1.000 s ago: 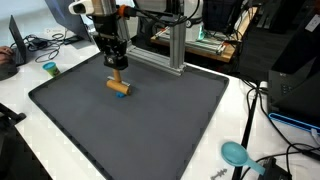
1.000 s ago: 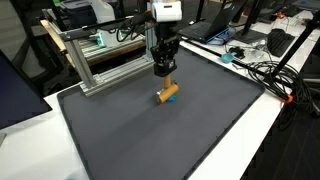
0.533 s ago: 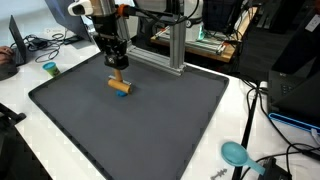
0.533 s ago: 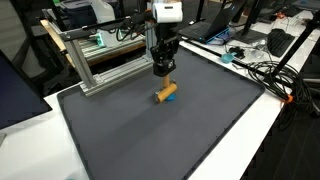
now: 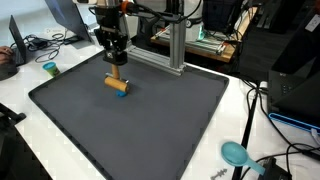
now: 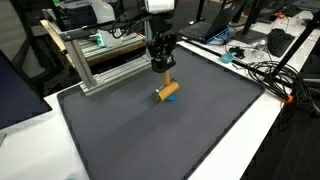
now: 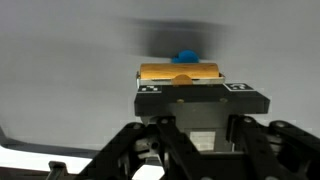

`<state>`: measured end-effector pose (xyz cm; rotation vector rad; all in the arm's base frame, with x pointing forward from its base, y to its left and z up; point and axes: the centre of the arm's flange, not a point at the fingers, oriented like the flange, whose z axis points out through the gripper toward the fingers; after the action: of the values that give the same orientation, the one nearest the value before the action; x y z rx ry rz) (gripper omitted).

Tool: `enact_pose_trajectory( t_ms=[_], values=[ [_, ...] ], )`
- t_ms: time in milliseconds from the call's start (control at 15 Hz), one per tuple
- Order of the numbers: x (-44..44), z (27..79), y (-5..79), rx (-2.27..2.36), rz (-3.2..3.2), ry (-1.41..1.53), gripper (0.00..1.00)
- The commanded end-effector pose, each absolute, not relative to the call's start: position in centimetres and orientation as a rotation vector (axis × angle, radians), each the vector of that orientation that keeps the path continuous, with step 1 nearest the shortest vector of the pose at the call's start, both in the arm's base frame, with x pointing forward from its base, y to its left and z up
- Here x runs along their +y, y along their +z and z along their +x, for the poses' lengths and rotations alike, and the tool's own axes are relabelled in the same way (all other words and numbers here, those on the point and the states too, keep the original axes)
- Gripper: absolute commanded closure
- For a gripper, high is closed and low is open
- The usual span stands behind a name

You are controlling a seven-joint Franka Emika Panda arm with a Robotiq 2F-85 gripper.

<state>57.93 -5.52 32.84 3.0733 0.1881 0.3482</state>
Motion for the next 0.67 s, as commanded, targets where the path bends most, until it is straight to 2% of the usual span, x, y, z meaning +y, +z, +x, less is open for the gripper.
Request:
enact_pose_trajectory(
  t_ms=[0, 600],
  values=[
    [-4.9, 55.3, 33.0, 0.185, 3.073, 0.463, 0.78],
    [-4.2, 55.5, 30.0, 0.157, 3.12, 0.421, 0.78]
  ],
)
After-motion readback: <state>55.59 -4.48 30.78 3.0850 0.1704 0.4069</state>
